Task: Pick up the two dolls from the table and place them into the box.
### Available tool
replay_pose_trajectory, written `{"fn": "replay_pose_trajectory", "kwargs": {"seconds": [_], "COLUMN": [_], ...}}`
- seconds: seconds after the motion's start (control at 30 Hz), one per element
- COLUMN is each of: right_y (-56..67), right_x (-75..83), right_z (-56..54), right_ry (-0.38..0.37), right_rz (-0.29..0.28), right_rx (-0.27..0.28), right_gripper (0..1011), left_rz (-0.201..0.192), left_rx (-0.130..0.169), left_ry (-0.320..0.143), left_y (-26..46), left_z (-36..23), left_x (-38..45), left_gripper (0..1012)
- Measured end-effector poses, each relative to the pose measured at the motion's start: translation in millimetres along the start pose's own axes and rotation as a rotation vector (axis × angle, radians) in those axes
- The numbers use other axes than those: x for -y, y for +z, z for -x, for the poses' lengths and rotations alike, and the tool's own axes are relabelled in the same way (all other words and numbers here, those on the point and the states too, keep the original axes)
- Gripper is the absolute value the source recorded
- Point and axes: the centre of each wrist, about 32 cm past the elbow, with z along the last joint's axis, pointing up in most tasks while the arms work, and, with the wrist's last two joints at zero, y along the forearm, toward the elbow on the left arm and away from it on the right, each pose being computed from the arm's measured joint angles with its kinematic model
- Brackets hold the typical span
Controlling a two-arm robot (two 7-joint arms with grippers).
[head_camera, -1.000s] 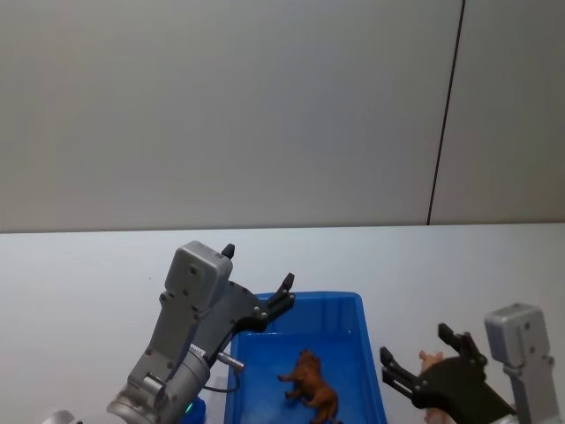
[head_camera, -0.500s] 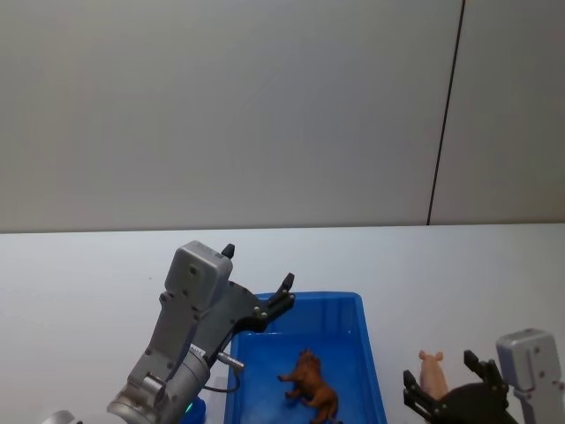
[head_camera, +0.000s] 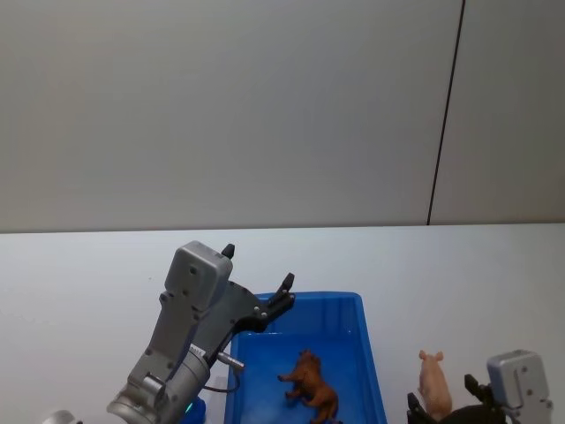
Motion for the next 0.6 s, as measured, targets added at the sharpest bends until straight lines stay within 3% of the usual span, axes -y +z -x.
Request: {"fn": "replay_pose_trajectory", "kwargs": {"seconds": [0.23,0.6], "right_y": [-9.3,-16.6], "right_x": [-5.8,-10.1], "right_z": [-0.2,-0.6], "right_ry": [0.001,0.002], "right_rz": [0.016,0.019], "right_rx": [-0.003,0.000], "right_gripper": [855,485], "left_rz": [0.000,0.000], "left_rx": [0.000,0.000], "left_ry": [0.000,0.000], "left_y": [0.0,0.0], "left_z": [0.0,0.0], "left_x": [0.0,0.0], "left_gripper": [1001,1001]}}
